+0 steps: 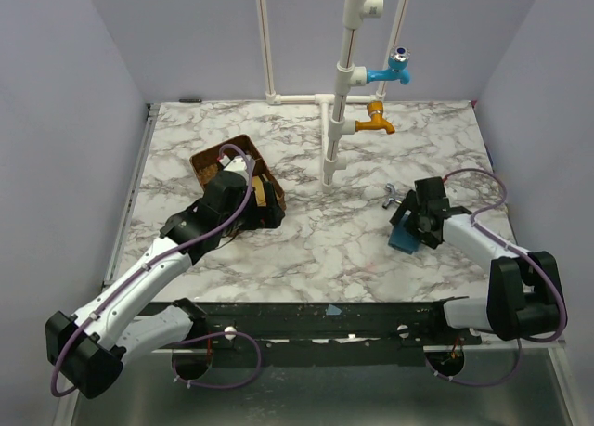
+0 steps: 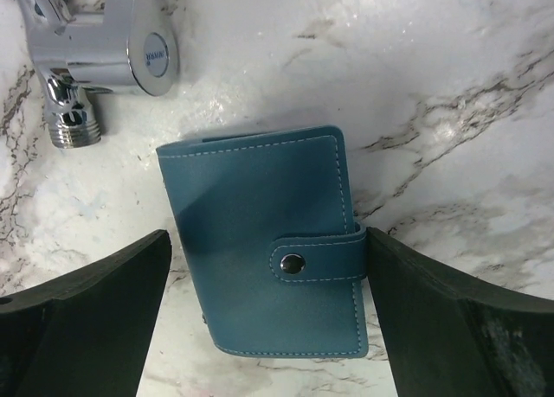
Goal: Take the credit cards out of the card holder
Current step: Move the card holder to the center of the board, then open the card holder at the center of the board.
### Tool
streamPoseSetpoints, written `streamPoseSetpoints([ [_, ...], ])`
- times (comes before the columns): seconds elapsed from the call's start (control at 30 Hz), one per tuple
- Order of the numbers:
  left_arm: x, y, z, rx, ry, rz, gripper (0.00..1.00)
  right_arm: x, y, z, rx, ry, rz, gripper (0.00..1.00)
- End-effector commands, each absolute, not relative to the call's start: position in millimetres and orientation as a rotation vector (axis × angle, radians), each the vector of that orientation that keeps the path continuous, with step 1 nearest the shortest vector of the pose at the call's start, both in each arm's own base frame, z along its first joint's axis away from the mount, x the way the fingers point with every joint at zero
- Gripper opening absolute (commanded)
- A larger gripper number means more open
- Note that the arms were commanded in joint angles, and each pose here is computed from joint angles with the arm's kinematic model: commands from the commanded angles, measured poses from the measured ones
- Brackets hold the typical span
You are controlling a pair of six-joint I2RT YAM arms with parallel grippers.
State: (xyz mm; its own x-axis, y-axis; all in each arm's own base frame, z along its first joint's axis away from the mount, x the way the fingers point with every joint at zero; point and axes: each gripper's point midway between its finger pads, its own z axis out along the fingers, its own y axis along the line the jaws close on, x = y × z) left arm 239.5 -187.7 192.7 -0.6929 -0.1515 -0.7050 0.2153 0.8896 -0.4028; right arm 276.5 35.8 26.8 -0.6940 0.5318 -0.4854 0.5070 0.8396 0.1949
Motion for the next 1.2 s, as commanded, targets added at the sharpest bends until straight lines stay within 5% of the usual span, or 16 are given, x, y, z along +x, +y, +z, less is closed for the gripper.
streamPoseSetpoints([
  [0.0,241.0,-191.9,203.0,0.049,2.248,-0.627,0.98,256.7,43.5,14.5,0.812,2.561,0.055,0.91],
  [0.47,242.0,-193.3,190.6,0.028,2.293,-0.613,0.98,234.9,108.7,11.3,0.620,2.612,0.094,0.79],
  [0.83,238.3,-188.3,168.8,-0.036,2.355,-0.590,0.98,214.6,233.3,2.4,0.227,2.674,0.103,0.80],
  [1.17,229.8,-187.5,148.1,-0.073,2.409,-0.602,0.99,231.9,269.4,26.2,0.065,2.638,0.239,0.87],
])
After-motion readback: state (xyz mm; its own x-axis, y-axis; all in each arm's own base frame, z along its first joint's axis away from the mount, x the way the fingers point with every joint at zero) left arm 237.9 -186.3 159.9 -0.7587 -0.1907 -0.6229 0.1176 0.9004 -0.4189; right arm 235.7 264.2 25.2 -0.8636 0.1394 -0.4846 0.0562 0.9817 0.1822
